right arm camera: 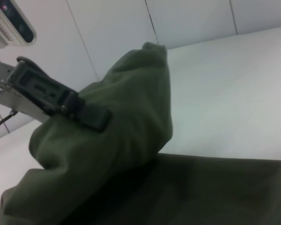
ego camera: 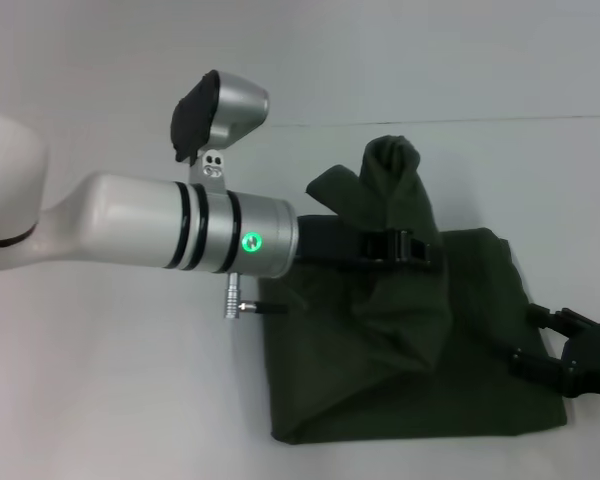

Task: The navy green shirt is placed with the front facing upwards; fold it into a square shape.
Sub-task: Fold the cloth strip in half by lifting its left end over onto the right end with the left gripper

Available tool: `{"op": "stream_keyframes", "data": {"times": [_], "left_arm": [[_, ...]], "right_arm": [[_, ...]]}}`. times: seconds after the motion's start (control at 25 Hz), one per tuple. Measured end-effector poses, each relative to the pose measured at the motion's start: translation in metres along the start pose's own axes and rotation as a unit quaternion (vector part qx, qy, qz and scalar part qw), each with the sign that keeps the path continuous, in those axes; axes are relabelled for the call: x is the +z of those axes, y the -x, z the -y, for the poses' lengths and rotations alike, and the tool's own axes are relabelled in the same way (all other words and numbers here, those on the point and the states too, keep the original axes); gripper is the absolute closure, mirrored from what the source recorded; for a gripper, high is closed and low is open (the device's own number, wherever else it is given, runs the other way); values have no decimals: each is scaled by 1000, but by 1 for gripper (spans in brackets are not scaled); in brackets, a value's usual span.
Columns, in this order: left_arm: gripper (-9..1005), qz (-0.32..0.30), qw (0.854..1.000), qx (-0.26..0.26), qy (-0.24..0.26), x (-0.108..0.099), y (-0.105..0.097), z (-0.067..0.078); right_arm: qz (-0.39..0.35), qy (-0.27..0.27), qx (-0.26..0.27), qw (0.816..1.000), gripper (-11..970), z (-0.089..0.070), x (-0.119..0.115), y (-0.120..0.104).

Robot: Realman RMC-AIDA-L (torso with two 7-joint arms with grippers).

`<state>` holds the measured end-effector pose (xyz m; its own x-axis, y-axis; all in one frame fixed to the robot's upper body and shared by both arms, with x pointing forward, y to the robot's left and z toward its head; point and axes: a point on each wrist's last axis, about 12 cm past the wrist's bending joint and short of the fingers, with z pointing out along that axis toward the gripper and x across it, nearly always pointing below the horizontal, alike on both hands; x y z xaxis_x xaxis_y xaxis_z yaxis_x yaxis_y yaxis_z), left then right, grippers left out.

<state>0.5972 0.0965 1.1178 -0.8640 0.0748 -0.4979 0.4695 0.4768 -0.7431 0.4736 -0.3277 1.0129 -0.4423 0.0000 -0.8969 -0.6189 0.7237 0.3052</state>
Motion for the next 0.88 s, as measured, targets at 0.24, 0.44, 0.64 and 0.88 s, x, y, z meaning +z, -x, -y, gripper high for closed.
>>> {"op": "stream_keyframes", "data": {"times": [0.24,0.44,0.64,0.88], "left_arm": [[850,-7,1000,12,1,9,-2,4],[847,-10,1000,5,0,11,-7,2],[843,-15,1000,4,2,13,-10,0],[838,-10,1000,8,-4,13,-10,1]], "right_arm": [[2,1,-1,1000,44,1,0,2],[1,-2,0,1000,42,1,-2,1],[2,-1,-1,1000,43,1,1,2],[3,-1,2,1000,43,1,1,2]]}}
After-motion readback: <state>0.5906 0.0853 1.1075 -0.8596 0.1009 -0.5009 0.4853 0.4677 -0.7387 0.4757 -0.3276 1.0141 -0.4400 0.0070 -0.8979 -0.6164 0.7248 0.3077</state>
